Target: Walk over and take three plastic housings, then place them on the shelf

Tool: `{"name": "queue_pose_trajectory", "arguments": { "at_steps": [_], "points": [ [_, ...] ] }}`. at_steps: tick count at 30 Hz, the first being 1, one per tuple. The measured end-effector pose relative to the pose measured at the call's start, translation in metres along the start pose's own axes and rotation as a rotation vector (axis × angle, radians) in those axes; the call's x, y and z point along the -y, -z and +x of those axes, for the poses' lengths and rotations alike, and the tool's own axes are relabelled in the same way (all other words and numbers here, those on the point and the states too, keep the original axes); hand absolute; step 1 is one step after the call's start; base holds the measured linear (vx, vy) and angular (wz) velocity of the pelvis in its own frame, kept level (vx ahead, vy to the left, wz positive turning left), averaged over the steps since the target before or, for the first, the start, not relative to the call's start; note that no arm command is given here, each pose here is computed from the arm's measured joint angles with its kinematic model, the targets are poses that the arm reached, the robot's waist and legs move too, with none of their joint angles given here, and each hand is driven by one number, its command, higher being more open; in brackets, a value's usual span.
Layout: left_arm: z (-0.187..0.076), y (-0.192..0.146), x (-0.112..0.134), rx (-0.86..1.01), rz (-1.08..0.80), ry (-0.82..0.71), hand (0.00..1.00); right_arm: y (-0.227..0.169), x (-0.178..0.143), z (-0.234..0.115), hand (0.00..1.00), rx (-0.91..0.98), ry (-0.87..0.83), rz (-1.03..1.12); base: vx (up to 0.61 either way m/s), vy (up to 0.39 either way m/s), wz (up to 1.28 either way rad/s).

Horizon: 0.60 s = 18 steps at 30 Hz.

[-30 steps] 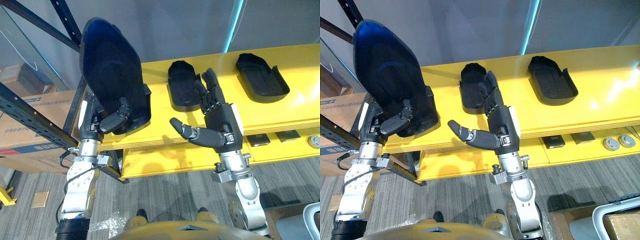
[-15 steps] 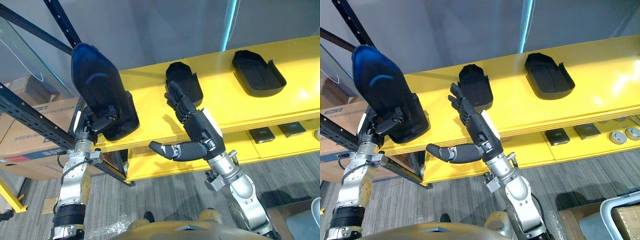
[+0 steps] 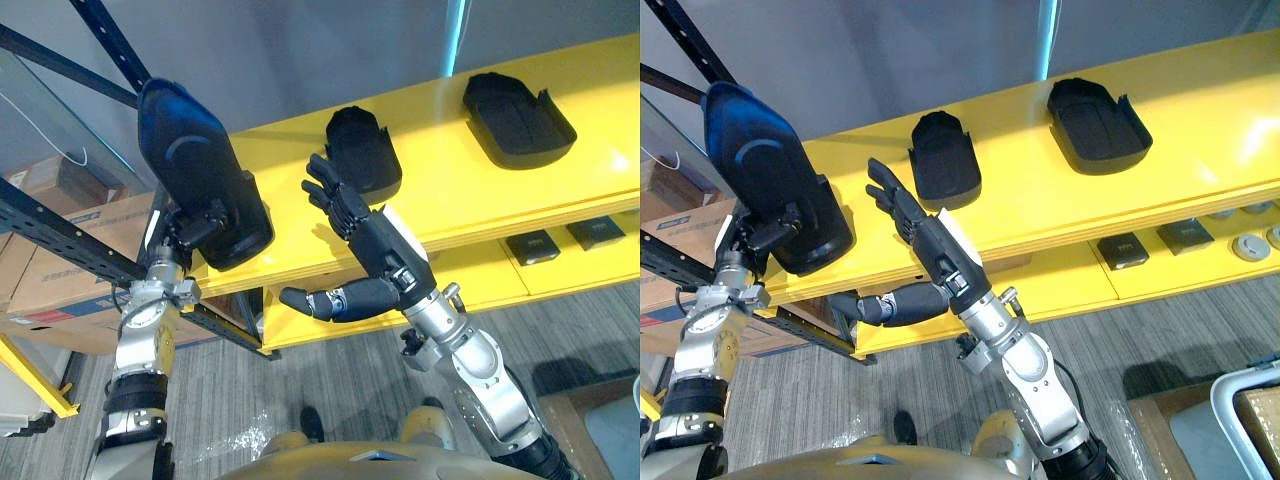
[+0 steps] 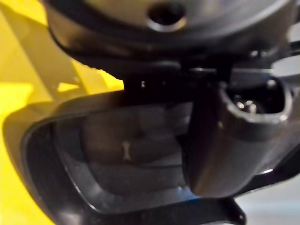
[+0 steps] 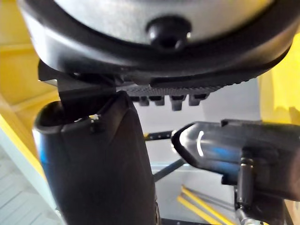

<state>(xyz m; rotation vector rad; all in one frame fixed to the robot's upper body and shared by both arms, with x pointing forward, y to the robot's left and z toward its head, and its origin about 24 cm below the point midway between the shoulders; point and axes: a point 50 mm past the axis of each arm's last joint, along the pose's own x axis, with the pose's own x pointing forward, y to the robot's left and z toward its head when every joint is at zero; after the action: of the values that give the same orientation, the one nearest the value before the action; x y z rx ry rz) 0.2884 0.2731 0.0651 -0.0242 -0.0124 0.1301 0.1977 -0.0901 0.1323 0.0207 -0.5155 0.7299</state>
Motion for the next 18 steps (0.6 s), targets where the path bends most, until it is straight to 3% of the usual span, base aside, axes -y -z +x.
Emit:
{"name": "queue_pose_trajectory", "arguments": {
  "at_steps": [7,18],
  "points": [
    [0.034,-0.030,0.004,0.021,-0.039,-0.044,1.00,-0.019,0.000,0.019,1.00,0.099,-0.046,-0.040,-0.01,0.001,-0.01],
    [0.053,-0.065,-0.001,0.072,-0.065,-0.159,1.00,-0.017,0.002,0.021,1.00,0.082,-0.005,-0.030,0.04,-0.007,0.01]
  ]
}}
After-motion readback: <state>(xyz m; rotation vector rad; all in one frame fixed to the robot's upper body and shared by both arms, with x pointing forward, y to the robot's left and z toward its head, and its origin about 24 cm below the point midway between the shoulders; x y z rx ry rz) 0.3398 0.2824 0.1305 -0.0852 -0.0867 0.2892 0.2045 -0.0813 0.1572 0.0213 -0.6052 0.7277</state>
